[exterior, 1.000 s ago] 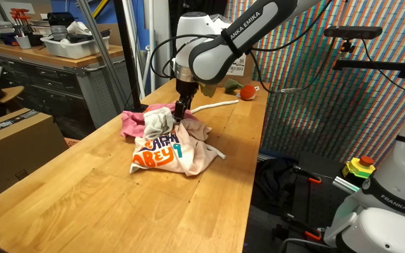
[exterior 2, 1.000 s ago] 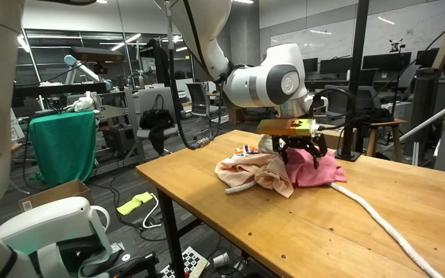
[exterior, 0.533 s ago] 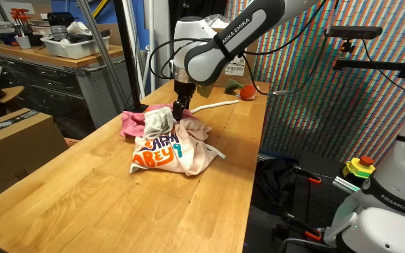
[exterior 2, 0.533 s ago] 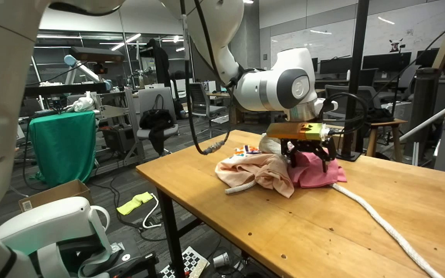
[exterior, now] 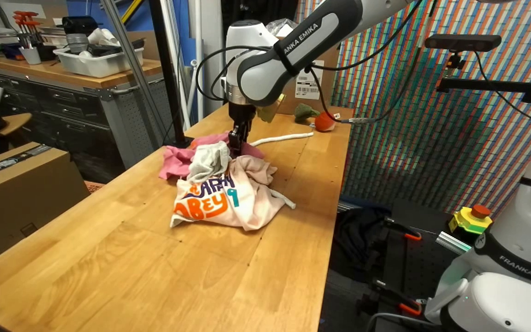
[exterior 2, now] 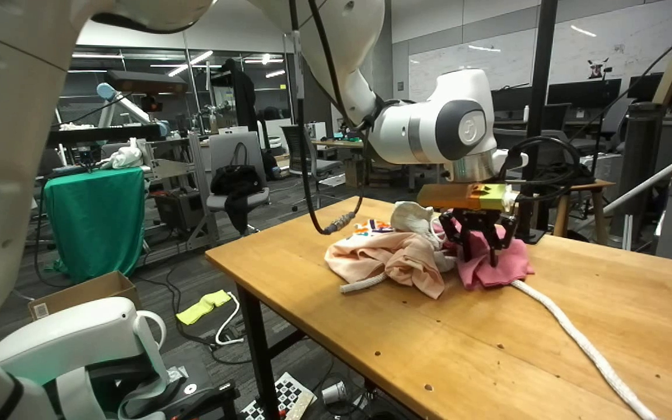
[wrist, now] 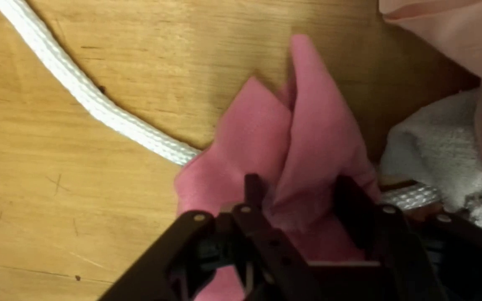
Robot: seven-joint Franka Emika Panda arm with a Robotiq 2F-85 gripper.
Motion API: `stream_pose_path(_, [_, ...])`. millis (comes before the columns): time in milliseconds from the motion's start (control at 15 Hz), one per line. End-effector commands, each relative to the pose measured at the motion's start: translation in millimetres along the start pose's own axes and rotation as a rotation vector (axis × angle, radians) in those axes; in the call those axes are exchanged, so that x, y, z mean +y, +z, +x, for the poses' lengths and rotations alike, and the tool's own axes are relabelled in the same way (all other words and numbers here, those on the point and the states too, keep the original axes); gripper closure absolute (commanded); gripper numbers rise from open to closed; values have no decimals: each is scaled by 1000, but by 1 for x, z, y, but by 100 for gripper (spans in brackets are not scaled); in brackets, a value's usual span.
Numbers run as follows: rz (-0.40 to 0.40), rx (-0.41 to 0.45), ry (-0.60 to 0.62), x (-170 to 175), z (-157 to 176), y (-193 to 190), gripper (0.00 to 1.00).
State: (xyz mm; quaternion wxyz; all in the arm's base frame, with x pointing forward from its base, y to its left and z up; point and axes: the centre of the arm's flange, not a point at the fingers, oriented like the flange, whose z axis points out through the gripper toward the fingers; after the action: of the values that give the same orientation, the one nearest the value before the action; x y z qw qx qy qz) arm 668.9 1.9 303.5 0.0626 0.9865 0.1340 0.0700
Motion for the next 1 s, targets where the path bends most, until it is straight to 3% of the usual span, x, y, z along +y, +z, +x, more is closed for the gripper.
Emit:
stream_pose_path(0, [10,-6,1,15,13,-4,82])
stream_pose_path(133, [-9,11,13,20,10,-11,92])
stream_pose_path(333, [-53,63,42,30,4,-29,97])
stream_pose_path(400, [-70,94,59,35,-1,-39,93])
stream_pose_path(933, [-188,396,270,74,-20,-127,93])
